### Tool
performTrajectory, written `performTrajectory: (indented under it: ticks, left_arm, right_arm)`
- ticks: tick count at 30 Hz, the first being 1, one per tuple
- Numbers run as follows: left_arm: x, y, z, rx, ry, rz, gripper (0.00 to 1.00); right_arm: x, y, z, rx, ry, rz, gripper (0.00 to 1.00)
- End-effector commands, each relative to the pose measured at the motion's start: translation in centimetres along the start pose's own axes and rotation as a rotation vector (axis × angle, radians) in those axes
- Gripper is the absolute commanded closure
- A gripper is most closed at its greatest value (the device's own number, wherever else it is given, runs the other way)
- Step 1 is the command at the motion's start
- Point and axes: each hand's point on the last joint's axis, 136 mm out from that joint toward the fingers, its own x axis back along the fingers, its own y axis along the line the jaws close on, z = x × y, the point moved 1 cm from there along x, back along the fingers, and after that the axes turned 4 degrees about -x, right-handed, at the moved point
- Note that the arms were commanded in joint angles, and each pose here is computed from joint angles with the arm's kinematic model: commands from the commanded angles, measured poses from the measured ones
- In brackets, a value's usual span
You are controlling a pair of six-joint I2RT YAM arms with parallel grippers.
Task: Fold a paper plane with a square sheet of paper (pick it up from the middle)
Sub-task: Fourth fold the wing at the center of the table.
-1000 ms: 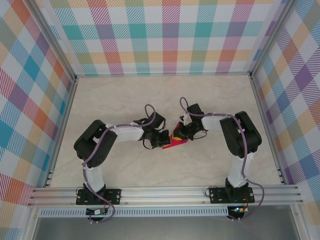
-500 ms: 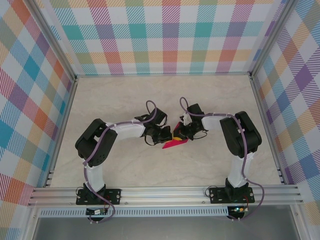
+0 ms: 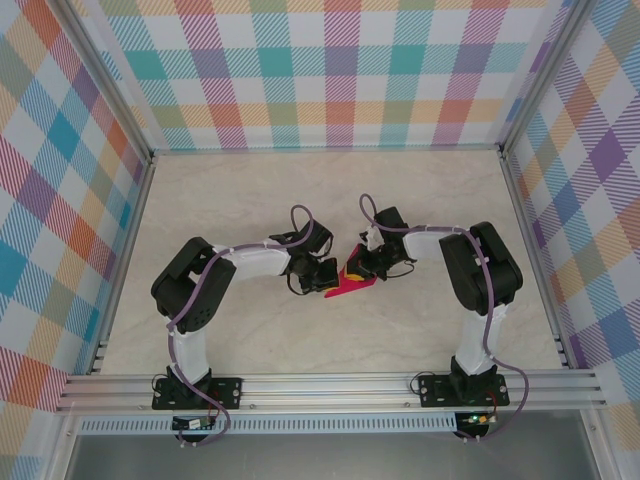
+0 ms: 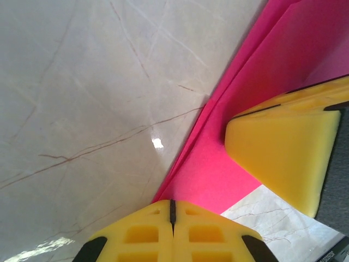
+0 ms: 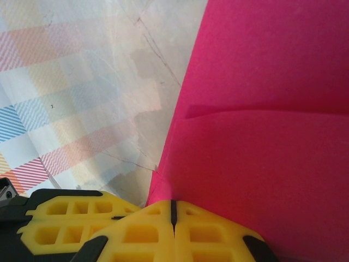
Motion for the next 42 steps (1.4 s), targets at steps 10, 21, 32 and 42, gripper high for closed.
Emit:
performTrajectory:
  ticks: [10, 21, 32, 42]
  left_arm:
    - [-0.3, 4.5, 2.7, 0.035, 0.081, -0.151, 0.98]
    - [1.0, -1.8, -0.1, 0.000, 0.000, 0.100, 0.97]
    - [0.2, 2.1, 2.1, 0.052, 0.064, -0.044, 0.98]
    - [0.2, 5.3, 3.6, 0.057, 0.089, -0.161, 0.98]
  right_arm:
    - [-1.4, -4.2, 0.1, -0.069, 0.002, 0.146, 0.95]
    - [-1.5, -4.6, 0.1, -0.074, 0.002, 0.155, 0.95]
    - [-1.6, -4.8, 0.1, -0.080, 0.004, 0.164, 0.95]
    - [-1.6, -5.3, 0.2, -0.091, 0.007, 0.180, 0.95]
